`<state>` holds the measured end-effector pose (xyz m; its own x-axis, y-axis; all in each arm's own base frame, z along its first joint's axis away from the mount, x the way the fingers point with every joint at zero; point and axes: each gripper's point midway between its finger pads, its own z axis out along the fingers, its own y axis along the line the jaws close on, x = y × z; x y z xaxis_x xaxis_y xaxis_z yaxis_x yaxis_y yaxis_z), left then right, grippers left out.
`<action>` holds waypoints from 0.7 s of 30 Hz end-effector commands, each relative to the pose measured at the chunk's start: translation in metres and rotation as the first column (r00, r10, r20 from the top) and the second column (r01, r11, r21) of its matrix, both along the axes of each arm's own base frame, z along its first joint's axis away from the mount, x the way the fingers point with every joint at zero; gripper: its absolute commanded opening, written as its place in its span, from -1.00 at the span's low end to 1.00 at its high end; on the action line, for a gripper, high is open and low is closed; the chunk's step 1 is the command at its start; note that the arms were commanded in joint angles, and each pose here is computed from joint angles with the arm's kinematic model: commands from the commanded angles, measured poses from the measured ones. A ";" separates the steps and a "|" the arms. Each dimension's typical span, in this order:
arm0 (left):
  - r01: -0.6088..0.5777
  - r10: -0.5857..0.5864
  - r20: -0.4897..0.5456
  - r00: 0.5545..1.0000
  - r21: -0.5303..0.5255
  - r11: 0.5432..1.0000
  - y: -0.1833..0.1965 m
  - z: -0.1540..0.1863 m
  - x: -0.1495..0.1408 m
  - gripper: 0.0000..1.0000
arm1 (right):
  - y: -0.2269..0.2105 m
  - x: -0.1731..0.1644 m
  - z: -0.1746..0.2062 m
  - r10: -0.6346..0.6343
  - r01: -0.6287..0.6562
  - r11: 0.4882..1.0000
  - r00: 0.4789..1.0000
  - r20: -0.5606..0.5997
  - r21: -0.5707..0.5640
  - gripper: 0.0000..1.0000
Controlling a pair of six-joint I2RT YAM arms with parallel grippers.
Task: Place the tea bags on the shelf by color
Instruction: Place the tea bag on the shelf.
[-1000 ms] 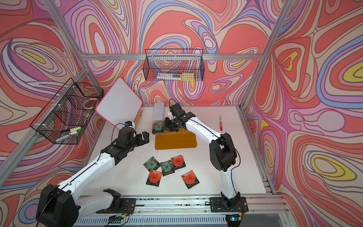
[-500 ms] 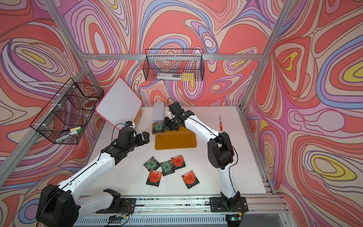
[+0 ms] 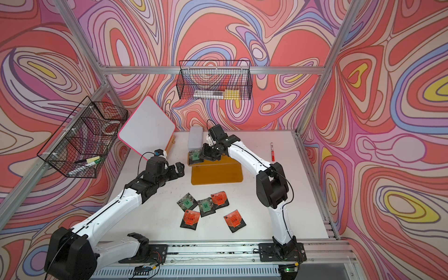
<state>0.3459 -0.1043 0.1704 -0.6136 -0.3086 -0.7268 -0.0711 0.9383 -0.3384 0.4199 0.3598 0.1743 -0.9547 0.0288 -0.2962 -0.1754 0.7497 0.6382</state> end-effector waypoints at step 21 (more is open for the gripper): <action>0.138 -0.136 0.021 0.990 -0.136 0.981 -0.021 0.013 -0.030 0.98 | -0.042 -0.009 0.033 -0.041 0.055 0.994 0.988 0.147 -0.095 -0.25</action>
<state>0.3310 -0.1141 0.1867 -0.6082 -0.3198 -0.7265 0.0027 0.9144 -0.4048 0.4150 0.3303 0.1778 -0.9360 0.0320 -0.3506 -0.1755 0.8209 0.5434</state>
